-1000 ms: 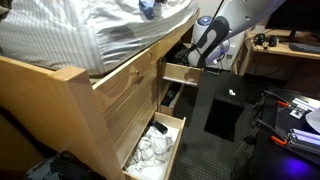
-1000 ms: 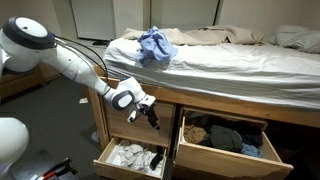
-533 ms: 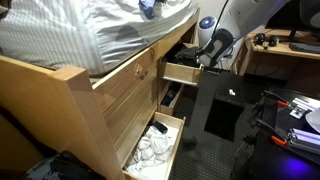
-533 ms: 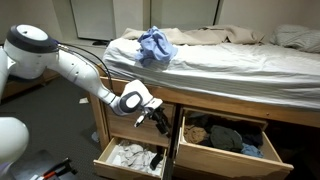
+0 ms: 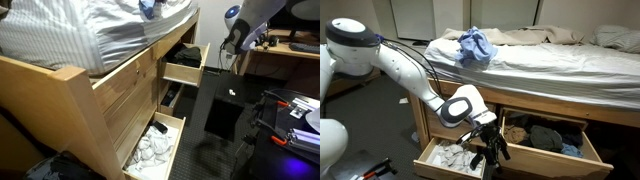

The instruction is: Close the top drawers

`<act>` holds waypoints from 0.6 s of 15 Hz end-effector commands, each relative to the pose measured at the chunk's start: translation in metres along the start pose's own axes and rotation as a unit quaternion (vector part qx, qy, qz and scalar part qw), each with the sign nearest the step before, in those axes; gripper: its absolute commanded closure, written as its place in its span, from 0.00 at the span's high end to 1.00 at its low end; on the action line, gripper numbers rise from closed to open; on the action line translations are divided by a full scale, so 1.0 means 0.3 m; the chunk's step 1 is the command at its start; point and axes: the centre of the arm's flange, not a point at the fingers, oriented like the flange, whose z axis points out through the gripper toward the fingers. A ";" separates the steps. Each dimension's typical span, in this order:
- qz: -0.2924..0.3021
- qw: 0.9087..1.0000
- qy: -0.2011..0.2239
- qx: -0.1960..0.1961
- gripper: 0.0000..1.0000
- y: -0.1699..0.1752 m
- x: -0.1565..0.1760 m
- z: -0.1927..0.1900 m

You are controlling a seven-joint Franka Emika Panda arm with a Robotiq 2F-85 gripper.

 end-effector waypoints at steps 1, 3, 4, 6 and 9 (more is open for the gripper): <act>0.008 0.996 -0.088 0.018 1.00 0.092 0.047 0.189; 0.021 0.992 -0.121 0.032 1.00 0.094 0.033 0.291; 0.030 0.989 -0.137 0.041 1.00 0.093 0.023 0.331; 0.053 0.983 -0.164 0.067 1.00 0.060 -0.022 0.399; 0.081 0.970 -0.198 0.115 1.00 -0.006 -0.082 0.455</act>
